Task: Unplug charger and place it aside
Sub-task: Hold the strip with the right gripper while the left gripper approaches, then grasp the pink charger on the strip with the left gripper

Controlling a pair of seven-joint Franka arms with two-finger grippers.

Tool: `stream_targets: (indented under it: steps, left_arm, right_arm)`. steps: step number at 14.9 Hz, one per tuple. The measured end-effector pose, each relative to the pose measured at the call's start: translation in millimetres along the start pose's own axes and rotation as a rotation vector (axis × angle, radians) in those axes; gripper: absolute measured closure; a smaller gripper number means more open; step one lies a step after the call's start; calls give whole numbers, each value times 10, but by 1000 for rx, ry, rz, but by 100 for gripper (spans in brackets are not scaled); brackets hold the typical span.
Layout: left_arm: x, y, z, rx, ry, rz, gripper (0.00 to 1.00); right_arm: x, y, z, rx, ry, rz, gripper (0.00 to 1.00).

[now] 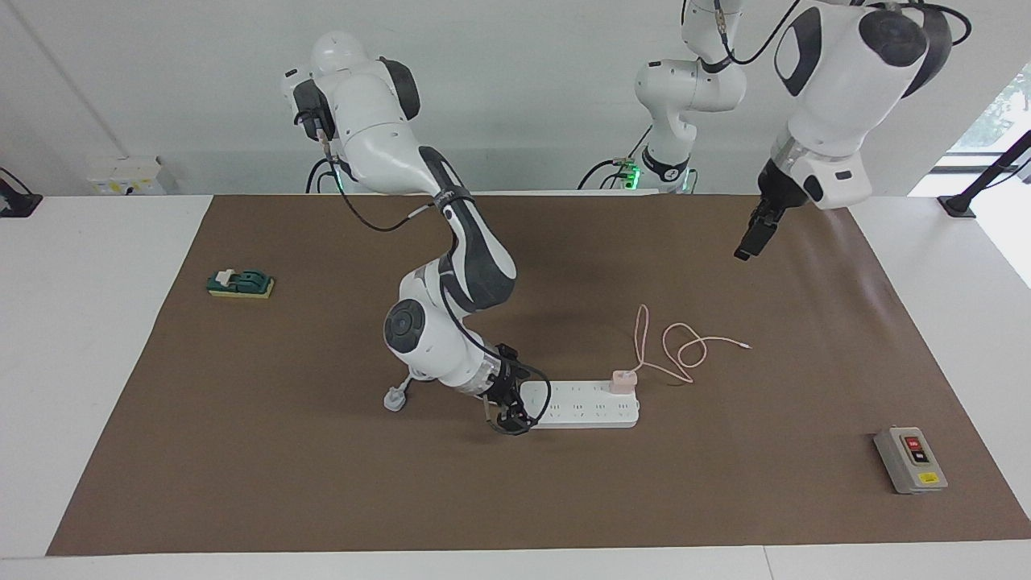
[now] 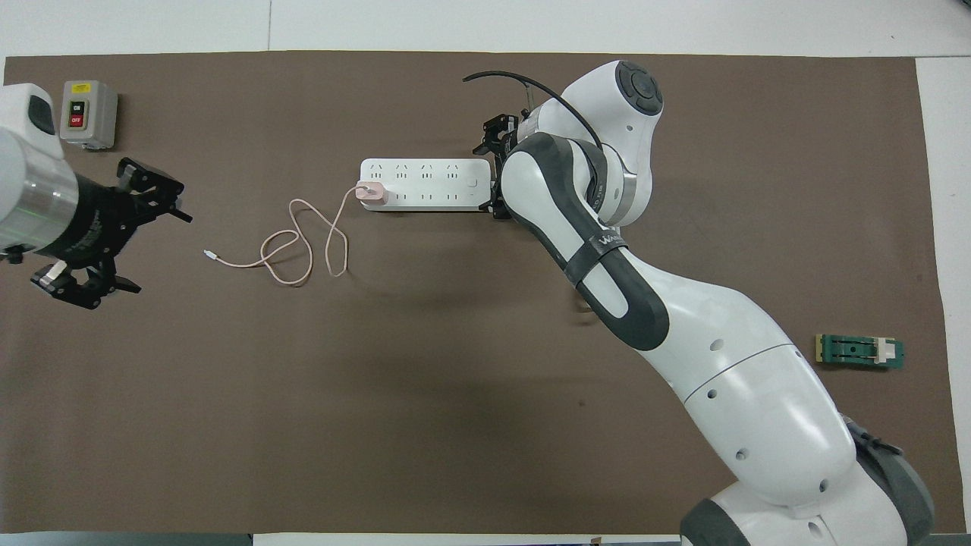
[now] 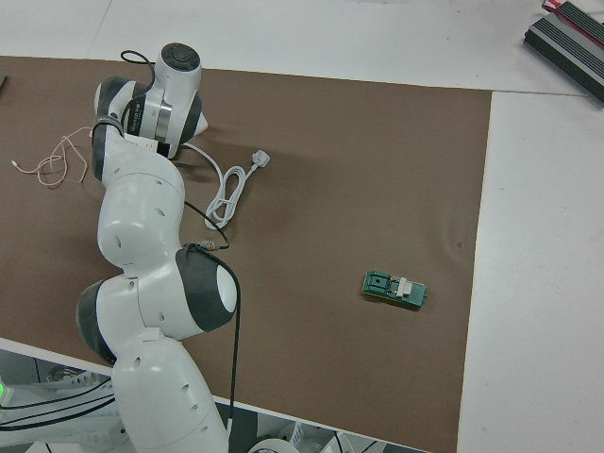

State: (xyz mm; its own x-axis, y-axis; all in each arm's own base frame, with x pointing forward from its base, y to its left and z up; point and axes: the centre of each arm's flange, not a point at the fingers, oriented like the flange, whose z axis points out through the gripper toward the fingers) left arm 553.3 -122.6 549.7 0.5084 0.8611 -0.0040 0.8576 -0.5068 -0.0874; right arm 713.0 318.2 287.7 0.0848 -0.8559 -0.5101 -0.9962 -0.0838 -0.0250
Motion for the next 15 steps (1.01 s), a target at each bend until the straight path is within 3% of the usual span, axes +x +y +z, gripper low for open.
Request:
stream_targets:
  steps: [6, 12, 15]
  left_arm:
    - [-3, 866, 608, 0, 15, -285, 0]
    - [-16, 1504, 860, -102, -86, -348, 0]
    - [-113, 1628, 935, -143, -88, -340, 0]
  right_arm:
    - [36, -26, 52, 19, 4, 3, 0]
    - [1, 23, 100, -25, 0, 16, 0]
    - [-51, 9, 65, -17, -5, 24, 0]
